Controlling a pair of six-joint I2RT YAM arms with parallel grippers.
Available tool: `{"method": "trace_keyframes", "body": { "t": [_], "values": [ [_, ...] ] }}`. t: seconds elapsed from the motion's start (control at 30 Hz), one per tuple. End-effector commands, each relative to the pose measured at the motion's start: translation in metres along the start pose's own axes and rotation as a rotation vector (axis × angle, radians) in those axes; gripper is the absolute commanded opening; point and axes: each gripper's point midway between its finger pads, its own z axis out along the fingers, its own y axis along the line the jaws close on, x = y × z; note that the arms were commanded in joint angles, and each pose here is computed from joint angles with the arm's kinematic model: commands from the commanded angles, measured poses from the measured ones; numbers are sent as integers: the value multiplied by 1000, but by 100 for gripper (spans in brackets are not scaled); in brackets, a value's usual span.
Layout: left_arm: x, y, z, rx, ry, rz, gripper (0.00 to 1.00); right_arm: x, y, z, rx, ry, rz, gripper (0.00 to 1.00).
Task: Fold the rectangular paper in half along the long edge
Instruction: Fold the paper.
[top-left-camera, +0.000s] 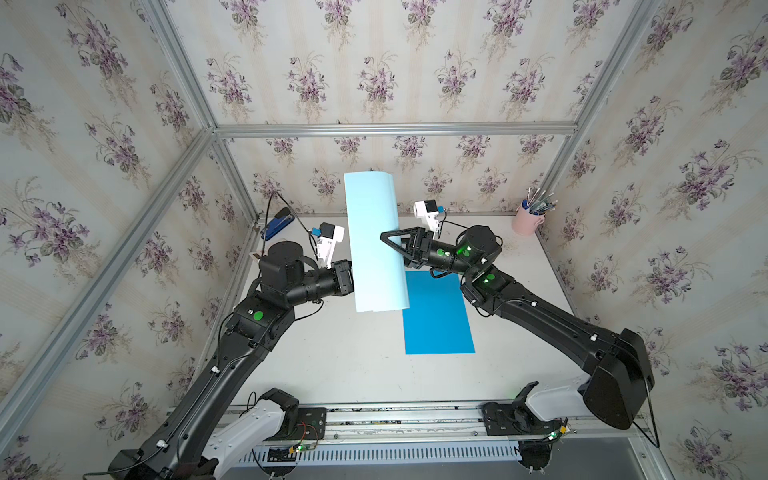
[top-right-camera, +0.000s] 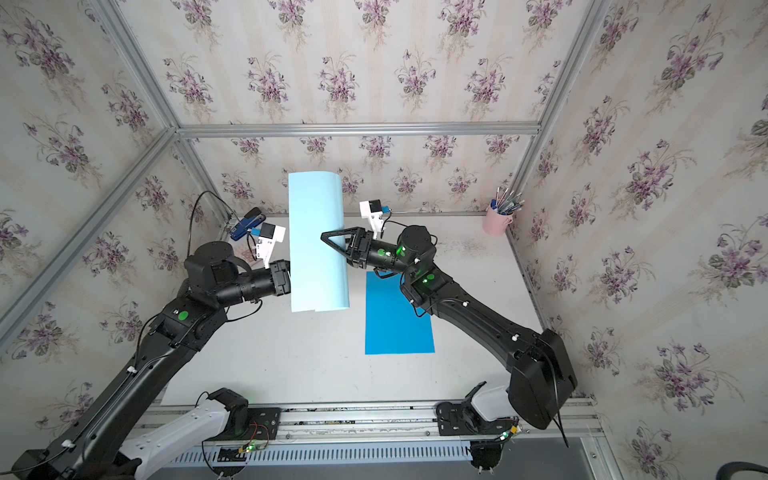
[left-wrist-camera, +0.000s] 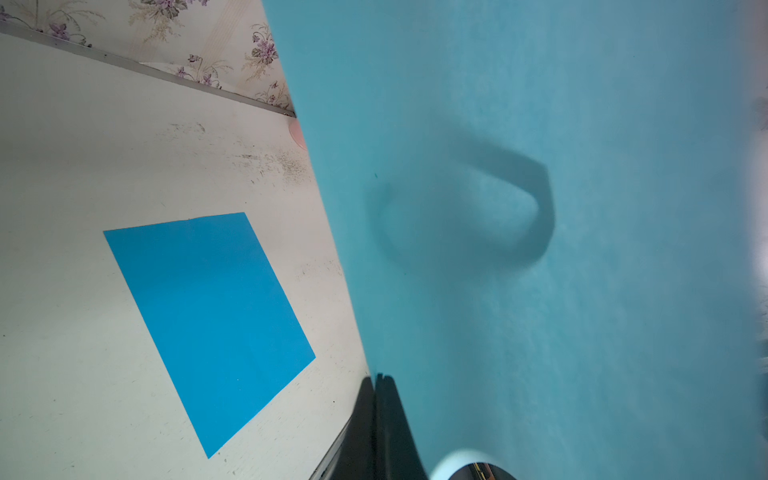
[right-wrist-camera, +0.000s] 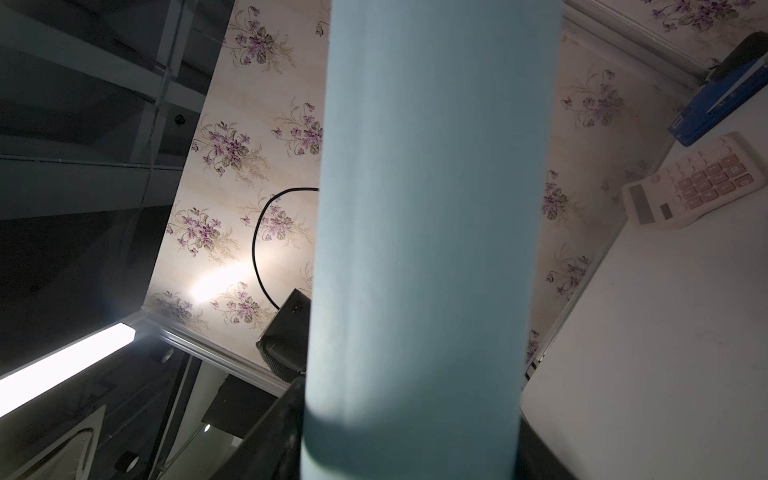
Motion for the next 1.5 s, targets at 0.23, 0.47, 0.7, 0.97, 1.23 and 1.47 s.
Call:
{"method": "trace_keyframes", "body": {
  "t": [0.23,0.47,0.7,0.97,1.23,1.47],
  "values": [
    [6,11,0,-68,22,42,0,-4,12,-3,-24,-9,-34,69],
    [4,10,1,-74,25,47,0,-1,7,-1,-17,3,-28,70],
    [3,6,4,-74,33,58,0,5,-1,3,6,16,-21,70],
    [8,7,12,-95,59,75,0,6,-2,8,22,22,-31,72],
    [10,11,14,-121,65,82,0,9,0,7,34,30,-44,73],
    [11,12,17,-126,73,83,0,15,0,10,56,50,-62,75]
  ]
}}
